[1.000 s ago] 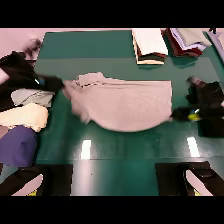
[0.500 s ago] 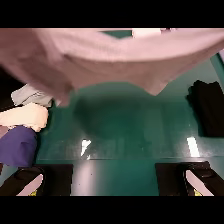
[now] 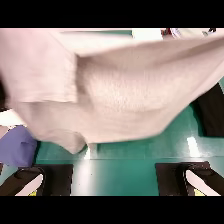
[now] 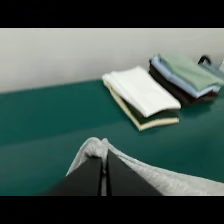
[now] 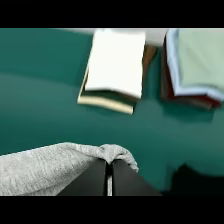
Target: Fold the shirts.
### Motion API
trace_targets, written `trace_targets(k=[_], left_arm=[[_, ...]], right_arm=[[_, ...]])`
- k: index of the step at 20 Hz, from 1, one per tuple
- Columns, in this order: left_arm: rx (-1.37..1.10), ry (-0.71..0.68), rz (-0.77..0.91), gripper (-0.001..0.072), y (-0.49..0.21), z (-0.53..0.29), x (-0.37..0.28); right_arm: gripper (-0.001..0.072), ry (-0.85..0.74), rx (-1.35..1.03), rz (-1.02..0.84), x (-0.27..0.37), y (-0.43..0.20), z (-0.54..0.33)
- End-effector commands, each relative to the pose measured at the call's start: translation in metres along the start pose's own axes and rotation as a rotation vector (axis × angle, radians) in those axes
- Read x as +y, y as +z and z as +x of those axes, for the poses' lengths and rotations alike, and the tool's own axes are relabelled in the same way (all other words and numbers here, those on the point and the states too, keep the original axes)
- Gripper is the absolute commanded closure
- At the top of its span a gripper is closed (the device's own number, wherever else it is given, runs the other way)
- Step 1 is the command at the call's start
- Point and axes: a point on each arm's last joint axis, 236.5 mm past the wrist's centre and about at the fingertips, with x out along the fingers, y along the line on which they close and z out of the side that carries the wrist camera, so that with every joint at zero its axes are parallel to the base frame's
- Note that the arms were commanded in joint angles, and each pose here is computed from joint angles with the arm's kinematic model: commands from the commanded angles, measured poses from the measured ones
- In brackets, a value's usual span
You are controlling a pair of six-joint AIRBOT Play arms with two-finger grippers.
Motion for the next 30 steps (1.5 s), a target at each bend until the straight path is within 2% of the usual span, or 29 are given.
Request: trace_targets(k=[1, 6, 9, 12, 17, 19, 27, 28, 29, 30], left_arm=[[0.323, 0.05, -0.105, 0.0687, -0.117, 0.094, 0.043], [0.627, 0.123, -0.317, 0.0687, -0.267, 0.206, 0.107], [0.648, 0.106, -0.458, 0.0687, -0.307, 0.245, 0.134], [0.616, 0.032, -0.496, 0.0687, -0.32, 0.27, 0.137], [0.686, -0.019, -0.452, 0.0686, -0.331, 0.262, 0.127], [0.772, -0.063, -0.421, 0.0687, -0.347, 0.252, 0.114], [0.906, -0.071, -0.393, 0.0686, -0.389, 0.247, 0.101], [0.917, -0.066, -0.4, 0.068, -0.39, 0.245, 0.101], [0.927, -0.046, -0.416, 0.0418, -0.392, 0.244, 0.104], [0.95, -0.009, -0.441, 0.0219, -0.395, 0.238, 0.109]], right_arm=[[0.07, 0.011, 0.278, 0.027, -0.007, -0.061, 0.082], [0.07, 0.046, 0.714, 0.075, -0.017, -0.188, 0.214], [0.0699, 0.037, 0.8, 0.128, -0.036, -0.234, 0.273], [0.0698, 0.056, 0.779, 0.191, -0.048, -0.237, 0.313], [0.0699, 0.086, 0.755, 0.195, -0.063, -0.22, 0.31], [0.0699, 0.076, 0.784, 0.221, -0.068, -0.235, 0.298], [0.0695, 0.069, 0.874, 0.279, -0.053, -0.314, 0.28], [0.0583, 0.067, 0.869, 0.279, -0.053, -0.314, 0.28], [0.0345, 0.065, 0.86, 0.278, -0.053, -0.311, 0.279], [0.027, 0.058, 0.846, 0.281, -0.057, -0.307, 0.276]])
